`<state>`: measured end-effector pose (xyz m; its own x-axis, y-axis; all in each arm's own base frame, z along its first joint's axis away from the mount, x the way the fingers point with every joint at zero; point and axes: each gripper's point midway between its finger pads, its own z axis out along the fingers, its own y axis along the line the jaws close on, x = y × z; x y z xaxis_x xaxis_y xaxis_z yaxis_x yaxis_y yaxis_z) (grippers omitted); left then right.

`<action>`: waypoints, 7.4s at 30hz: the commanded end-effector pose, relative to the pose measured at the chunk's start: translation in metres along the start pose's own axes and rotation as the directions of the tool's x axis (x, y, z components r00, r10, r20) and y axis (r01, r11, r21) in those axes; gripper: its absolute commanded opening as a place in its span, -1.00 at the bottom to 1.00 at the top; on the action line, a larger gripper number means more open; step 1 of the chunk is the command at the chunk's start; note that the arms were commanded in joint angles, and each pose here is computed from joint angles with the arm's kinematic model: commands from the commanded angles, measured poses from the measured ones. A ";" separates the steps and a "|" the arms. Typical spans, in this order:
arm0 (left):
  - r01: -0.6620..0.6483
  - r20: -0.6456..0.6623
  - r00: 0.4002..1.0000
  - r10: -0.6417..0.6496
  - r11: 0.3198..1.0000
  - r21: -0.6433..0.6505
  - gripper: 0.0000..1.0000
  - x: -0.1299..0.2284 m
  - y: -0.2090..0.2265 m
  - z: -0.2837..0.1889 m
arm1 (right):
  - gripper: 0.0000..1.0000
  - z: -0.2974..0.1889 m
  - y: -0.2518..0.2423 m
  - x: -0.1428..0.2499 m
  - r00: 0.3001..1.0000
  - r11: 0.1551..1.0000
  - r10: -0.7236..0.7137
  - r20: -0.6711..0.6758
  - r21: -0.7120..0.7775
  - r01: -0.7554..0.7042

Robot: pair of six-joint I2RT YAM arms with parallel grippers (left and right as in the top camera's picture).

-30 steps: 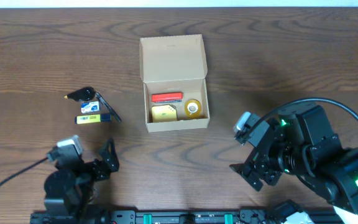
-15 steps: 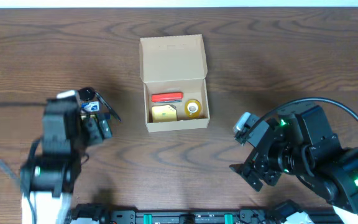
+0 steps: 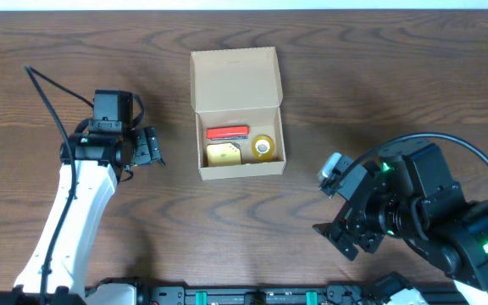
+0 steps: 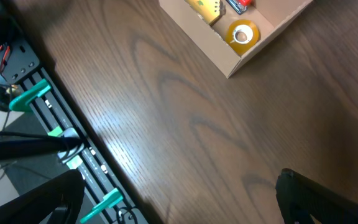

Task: Pack container
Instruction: 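Reach the left gripper to the blue-and-white staples box, then grasp the staples box with the left gripper and lift it, then carry the staples box into the box and release it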

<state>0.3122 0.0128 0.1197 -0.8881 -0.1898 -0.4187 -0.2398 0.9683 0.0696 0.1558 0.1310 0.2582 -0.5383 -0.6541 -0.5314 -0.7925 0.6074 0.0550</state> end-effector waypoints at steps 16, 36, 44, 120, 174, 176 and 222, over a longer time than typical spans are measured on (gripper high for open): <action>-0.055 -0.093 0.993 0.066 0.992 0.114 0.91 0.003 0.031 0.029 | 0.98 0.000 -0.004 0.001 1.000 1.000 0.019 -0.004 0.016 -0.019; -0.029 -0.195 0.980 0.038 0.998 0.051 0.92 0.011 0.034 0.099 | 0.99 0.000 -0.003 0.001 1.000 1.000 0.020 -0.004 0.015 -0.020; -0.011 -0.177 0.984 0.019 0.999 0.045 1.00 0.006 0.034 0.107 | 0.99 0.000 -0.006 0.002 1.000 0.999 0.020 -0.011 0.032 -0.020; 0.105 -0.205 0.972 -0.112 0.994 -0.043 -0.14 0.002 0.027 0.124 | 0.99 0.000 -0.008 0.003 1.000 0.999 0.020 -0.015 0.043 -0.019; -0.091 0.005 0.995 0.097 0.919 0.384 -0.15 0.019 -0.207 -0.056 | 0.99 0.000 -0.008 0.003 1.000 0.999 0.020 -0.016 0.043 -0.020; -0.095 0.007 0.995 0.100 0.919 0.383 -0.15 0.020 -0.208 -0.057 | 0.98 0.000 -0.008 0.003 1.000 0.999 0.020 -0.016 0.043 -0.020; -0.084 -0.054 0.991 0.126 0.871 0.483 -0.15 0.055 -0.282 -0.035 | 0.99 0.000 -0.008 0.003 1.000 0.999 0.020 -0.016 0.043 -0.020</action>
<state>0.3074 -0.2706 0.0988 -0.9425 -0.0564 -0.3293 0.0579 0.9432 -0.3272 0.1597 0.1250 0.2565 -0.5430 -0.6608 -0.5182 -0.7805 0.6247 0.0212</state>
